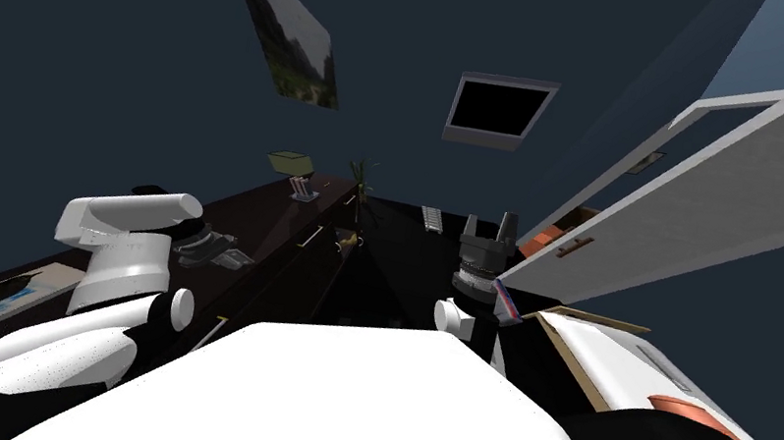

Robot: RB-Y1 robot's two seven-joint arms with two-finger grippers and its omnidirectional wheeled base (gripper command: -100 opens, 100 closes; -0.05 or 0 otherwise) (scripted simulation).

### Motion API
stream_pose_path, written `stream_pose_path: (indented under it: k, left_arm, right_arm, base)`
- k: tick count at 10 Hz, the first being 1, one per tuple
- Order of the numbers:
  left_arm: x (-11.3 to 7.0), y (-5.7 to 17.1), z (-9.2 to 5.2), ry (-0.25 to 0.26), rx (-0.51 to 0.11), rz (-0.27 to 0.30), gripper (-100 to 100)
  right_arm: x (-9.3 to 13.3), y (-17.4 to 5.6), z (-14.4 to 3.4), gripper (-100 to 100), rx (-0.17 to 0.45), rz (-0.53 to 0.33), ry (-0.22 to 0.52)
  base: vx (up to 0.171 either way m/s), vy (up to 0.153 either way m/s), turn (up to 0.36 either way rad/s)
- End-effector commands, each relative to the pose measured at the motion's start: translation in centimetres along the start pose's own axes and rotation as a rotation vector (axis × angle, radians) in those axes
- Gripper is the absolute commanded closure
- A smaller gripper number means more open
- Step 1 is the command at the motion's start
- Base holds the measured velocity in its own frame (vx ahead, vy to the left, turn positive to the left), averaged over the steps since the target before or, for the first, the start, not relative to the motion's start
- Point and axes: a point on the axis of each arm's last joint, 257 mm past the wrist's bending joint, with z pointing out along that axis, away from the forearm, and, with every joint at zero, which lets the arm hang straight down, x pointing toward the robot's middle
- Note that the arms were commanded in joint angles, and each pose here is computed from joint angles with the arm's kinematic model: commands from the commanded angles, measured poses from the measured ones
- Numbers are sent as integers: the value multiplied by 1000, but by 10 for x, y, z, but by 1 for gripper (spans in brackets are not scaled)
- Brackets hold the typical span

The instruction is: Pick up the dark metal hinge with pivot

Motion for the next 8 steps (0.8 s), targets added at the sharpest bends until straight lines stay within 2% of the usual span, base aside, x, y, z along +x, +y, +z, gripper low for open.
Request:
stream_pose_path:
  k: [1, 2, 3, 4, 5, 6, 8]
  left_arm:
    - [17, -20, -5, 7, 7, 44, 100]
    - [19, -20, -3, 9, 4, 44, 100]
    - [31, -36, -9, 9, 15, 81, 100]
    - [34, -36, -7, 12, 11, 81, 100]
    - [46, -52, -14, 10, 23, 117, 100]
    - [48, -53, -12, 14, 20, 118, 100]
    - [74, -85, -30, 13, 49, 190, 100]
  right_arm:
    - [0, 0, 0, 0, 0, 0, 0]
    - [0, 0, 0, 0, 0, 0, 0]
    - [0, 0, 0, 0, 0, 0, 0]
    - [0, 0, 0, 0, 0, 0, 0]
    - [0, 0, 0, 0, 0, 0, 0]
    - [0, 0, 0, 0, 0, 0, 0]
    - [0, 0, 0, 0, 0, 0, 0]
  base:
    - [42, 19, 229]
    - [38, 17, 139]
    - [36, 28, 259]
    - [37, 22, 136]
    - [53, 34, 259]
    - [43, 17, 127]
    - [50, 21, 313]
